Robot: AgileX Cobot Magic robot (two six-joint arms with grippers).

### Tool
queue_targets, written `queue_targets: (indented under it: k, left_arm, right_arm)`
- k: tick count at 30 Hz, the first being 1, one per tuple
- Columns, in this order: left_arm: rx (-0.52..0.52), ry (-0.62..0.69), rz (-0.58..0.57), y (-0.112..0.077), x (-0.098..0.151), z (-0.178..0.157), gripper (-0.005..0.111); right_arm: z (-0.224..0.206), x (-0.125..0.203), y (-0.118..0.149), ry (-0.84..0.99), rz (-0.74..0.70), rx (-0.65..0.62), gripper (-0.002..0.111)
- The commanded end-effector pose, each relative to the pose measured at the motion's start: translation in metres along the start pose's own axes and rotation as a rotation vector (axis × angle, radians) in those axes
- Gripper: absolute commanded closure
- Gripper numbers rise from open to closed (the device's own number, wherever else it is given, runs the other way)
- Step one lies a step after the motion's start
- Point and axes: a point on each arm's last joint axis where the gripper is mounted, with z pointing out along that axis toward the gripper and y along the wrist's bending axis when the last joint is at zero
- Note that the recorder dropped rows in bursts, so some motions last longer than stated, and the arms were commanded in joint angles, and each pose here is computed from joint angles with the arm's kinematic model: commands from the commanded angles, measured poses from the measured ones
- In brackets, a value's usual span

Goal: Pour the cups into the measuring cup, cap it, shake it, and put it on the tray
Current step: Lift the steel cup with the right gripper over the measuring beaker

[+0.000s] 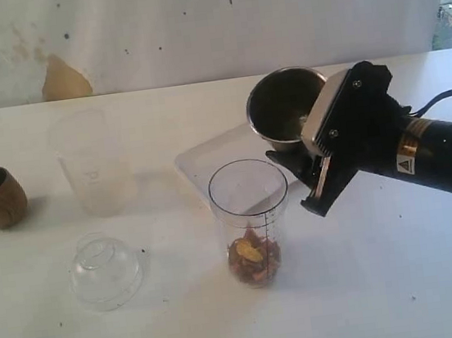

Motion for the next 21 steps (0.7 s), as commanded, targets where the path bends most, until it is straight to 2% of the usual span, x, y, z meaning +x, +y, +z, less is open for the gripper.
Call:
queue_targets:
  k: [1,10,16,21]
  left_arm:
    - [-0.003,-0.012,0.004,0.0002,-0.0002,-0.0001,0.106]
    - [-0.003,-0.012,0.004,0.0002,-0.0002,-0.0001,0.106]
    - [-0.003,-0.012,0.004,0.0002,-0.0002,-0.0001,0.106]
    - [-0.003,-0.012,0.004,0.0002,-0.0002,-0.0001,0.106]
  right_arm:
    - [-0.0013,-0.014,-0.0056,-0.1,-0.064,0.034,0.108]
    - [-0.0014,-0.0149,-0.0057,-0.107,-0.15,0.04,0.108]
    - [-0.0015,-0.0159,-0.0058,-0.115,-0.275,0.049,0.108]
    - [-0.0016,-0.016,-0.006,-0.115,-0.321,0.055,0.108]
